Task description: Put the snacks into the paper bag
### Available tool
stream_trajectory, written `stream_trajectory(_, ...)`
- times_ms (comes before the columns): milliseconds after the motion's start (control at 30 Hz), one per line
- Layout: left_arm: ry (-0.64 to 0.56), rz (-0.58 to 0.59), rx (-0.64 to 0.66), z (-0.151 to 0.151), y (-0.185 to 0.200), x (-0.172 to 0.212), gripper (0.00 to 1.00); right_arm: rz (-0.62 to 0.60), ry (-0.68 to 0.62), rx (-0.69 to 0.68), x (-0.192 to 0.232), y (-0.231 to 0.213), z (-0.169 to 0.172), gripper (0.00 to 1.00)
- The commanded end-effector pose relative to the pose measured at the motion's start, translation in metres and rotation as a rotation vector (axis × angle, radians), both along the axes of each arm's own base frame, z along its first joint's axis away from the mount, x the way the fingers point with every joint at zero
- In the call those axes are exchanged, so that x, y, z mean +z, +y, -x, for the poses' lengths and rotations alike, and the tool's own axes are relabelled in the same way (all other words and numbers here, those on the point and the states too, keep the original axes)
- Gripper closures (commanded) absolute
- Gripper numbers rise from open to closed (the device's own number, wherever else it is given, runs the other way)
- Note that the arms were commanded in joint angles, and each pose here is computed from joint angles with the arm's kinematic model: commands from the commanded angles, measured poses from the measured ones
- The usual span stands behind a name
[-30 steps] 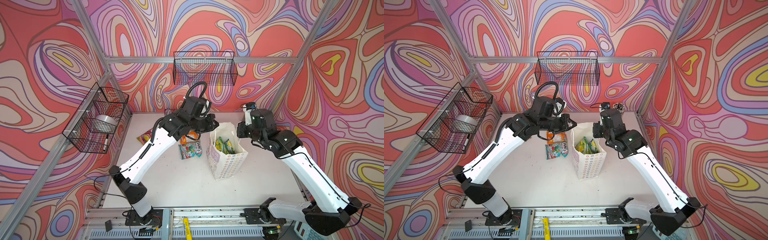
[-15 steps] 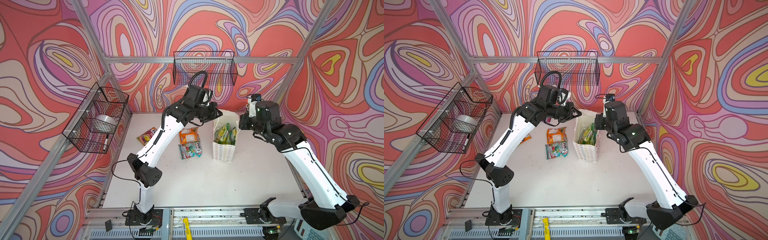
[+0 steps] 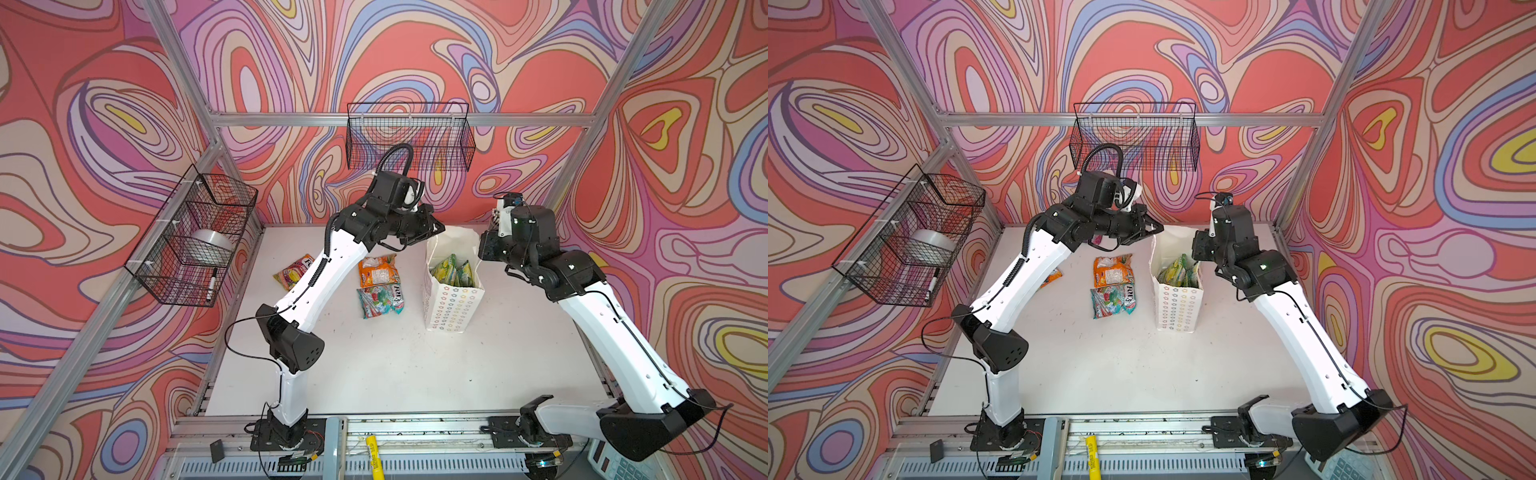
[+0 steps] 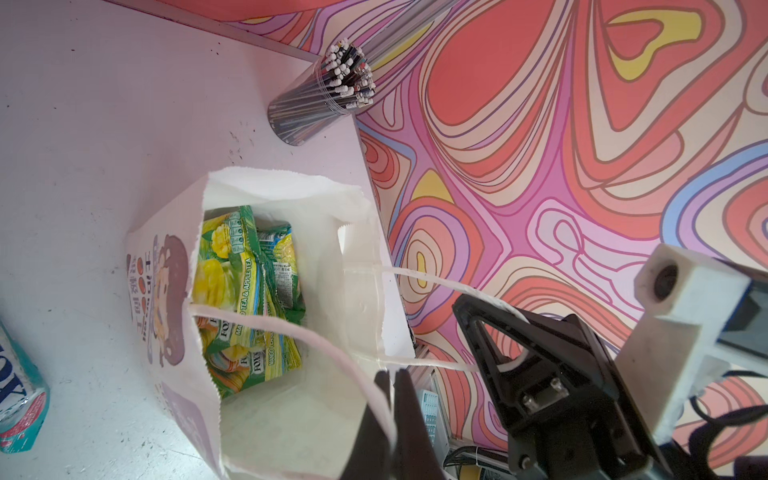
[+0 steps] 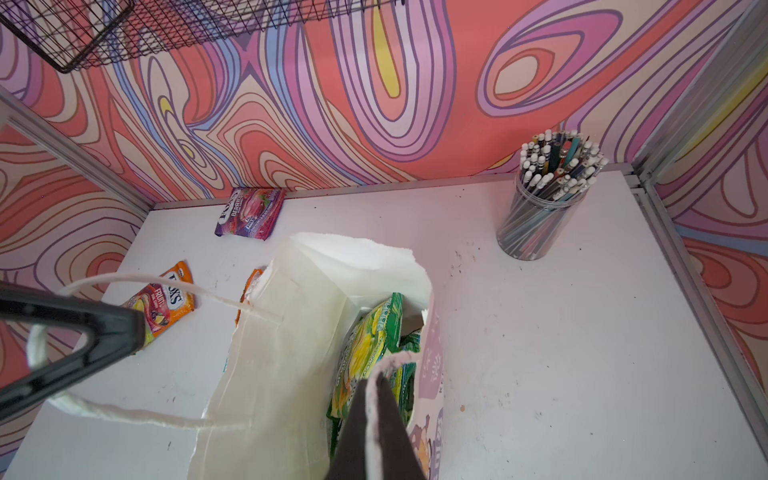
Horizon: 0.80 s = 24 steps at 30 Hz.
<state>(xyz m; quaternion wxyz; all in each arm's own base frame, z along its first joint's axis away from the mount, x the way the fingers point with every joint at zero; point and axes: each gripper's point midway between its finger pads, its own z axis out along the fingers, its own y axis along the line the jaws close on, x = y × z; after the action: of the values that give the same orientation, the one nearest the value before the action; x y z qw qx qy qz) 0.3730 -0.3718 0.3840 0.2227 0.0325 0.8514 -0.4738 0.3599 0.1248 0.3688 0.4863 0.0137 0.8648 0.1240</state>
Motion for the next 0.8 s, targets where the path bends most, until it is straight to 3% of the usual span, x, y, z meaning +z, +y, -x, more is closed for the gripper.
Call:
stream_trajectory(0, -0.107, 0.077, -0.001, 0.017, 0.013, 0.050, 1.00, -0.070, -0.084, 0.043, 0.036, 0.005, 0.010, 1.00)
stream_trajectory(333, -0.060, 0.033, 0.006, 0.024, 0.020, 0.020, 1.00, -0.090, -0.056, 0.077, 0.022, 0.012, 0.014, 1.00)
stream_trajectory(400, -0.063, 0.019, 0.015, 0.026, 0.025, 0.017, 0.90, -0.084, -0.046, 0.079, 0.016, 0.012, 0.014, 1.00)
stream_trajectory(467, -0.082, -0.009, 0.031, 0.028, 0.036, 0.016, 0.65, -0.085, -0.052, 0.084, 0.016, 0.012, 0.016, 1.00)
stream_trajectory(567, -0.115, -0.084, 0.082, 0.030, 0.062, 0.010, 0.34, -0.073, -0.081, 0.061, 0.022, 0.005, 0.020, 1.00)
stream_trajectory(667, -0.152, -0.119, 0.092, 0.039, 0.083, 0.008, 0.14, -0.070, -0.110, 0.041, 0.027, -0.001, 0.021, 1.00)
stream_trajectory(767, -0.204, -0.110, 0.053, 0.056, 0.092, 0.015, 0.05, -0.072, -0.113, 0.047, 0.023, 0.002, 0.018, 1.00)
